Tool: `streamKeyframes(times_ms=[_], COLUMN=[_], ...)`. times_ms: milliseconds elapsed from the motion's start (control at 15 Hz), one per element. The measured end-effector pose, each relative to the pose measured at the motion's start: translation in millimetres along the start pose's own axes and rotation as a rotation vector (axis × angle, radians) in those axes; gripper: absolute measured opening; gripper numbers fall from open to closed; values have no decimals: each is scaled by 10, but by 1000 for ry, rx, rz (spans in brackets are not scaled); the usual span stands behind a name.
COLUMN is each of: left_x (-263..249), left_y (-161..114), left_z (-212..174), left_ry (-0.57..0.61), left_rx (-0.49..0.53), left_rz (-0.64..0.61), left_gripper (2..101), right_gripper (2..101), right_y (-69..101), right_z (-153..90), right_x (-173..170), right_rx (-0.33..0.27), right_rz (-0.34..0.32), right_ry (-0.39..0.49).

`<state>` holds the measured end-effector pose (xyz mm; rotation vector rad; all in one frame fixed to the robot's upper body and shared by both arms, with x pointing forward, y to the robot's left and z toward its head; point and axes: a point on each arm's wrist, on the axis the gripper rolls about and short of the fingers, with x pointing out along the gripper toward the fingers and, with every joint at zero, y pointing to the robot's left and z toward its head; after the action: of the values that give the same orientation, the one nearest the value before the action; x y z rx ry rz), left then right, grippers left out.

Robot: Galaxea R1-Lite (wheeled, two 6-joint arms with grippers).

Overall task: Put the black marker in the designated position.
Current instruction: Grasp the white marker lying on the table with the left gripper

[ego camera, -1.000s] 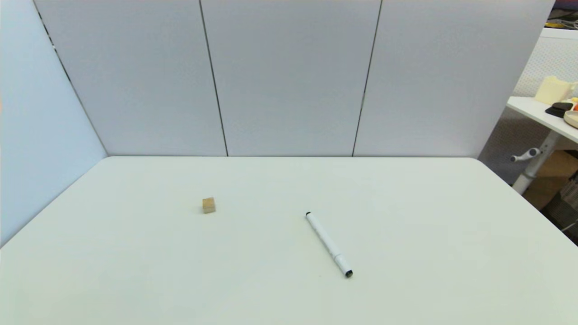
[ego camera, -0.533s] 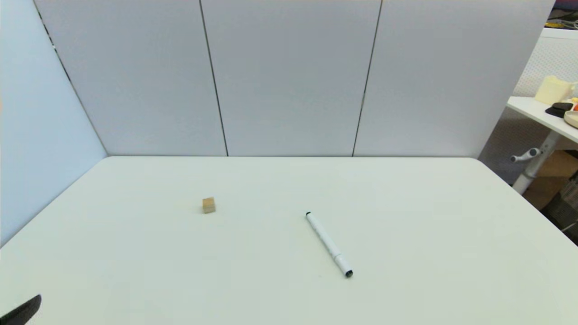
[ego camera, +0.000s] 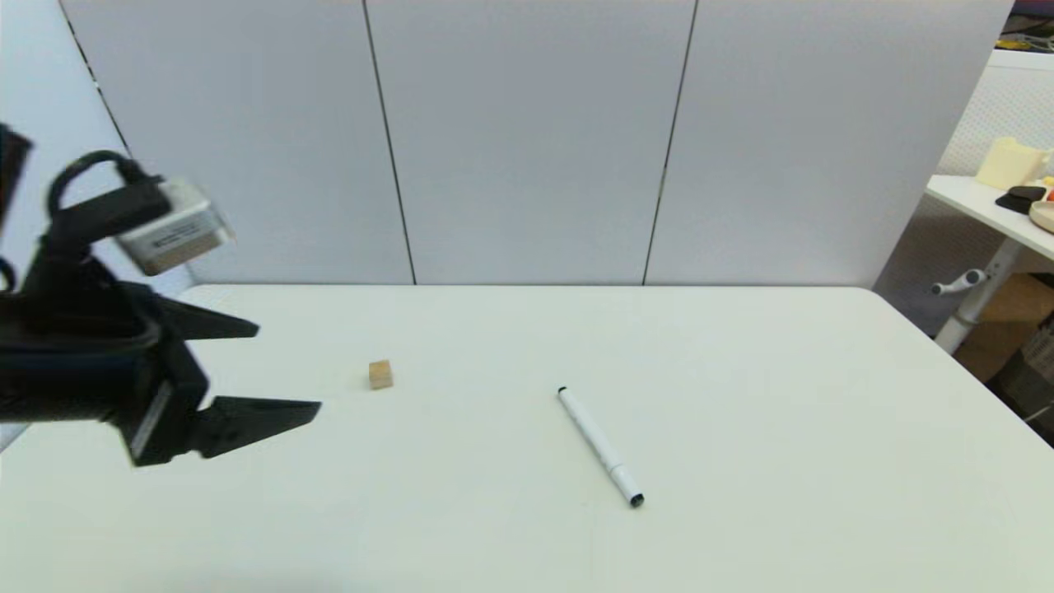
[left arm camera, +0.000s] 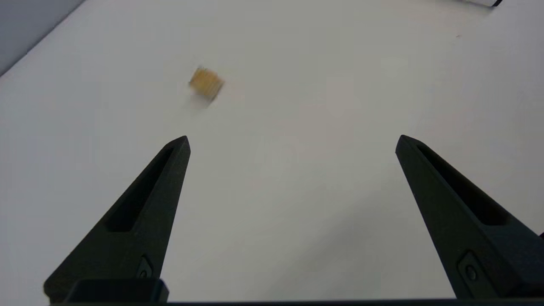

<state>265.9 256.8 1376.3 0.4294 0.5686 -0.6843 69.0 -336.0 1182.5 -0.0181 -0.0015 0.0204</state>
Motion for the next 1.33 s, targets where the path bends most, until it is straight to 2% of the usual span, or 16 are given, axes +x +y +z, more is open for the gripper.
streamKeyframes(times_ms=[200, 467, 800, 1133, 1333], left_x=[602, 1188, 1712, 2065, 2187], left_y=[-34, -226, -567, -832, -925], left_z=[339, 808, 1088, 1154, 1136], left_ry=[31, -10, -1, 41, 70], left_rx=[54, 86, -8, -150, -205], left_rz=[-101, -183, -222, -253, -170], left_gripper=[979, 979, 979, 979, 979], right_gripper=[980, 980, 980, 980, 980], right_y=[0, 0, 0, 0, 0], right_z=[0, 0, 0, 0, 0], right_x=[0, 0, 0, 0, 0], right_rx=[0, 0, 0, 1, 0], right_rz=[0, 0, 0, 1, 0], right_ry=[0, 0, 0, 0, 0])
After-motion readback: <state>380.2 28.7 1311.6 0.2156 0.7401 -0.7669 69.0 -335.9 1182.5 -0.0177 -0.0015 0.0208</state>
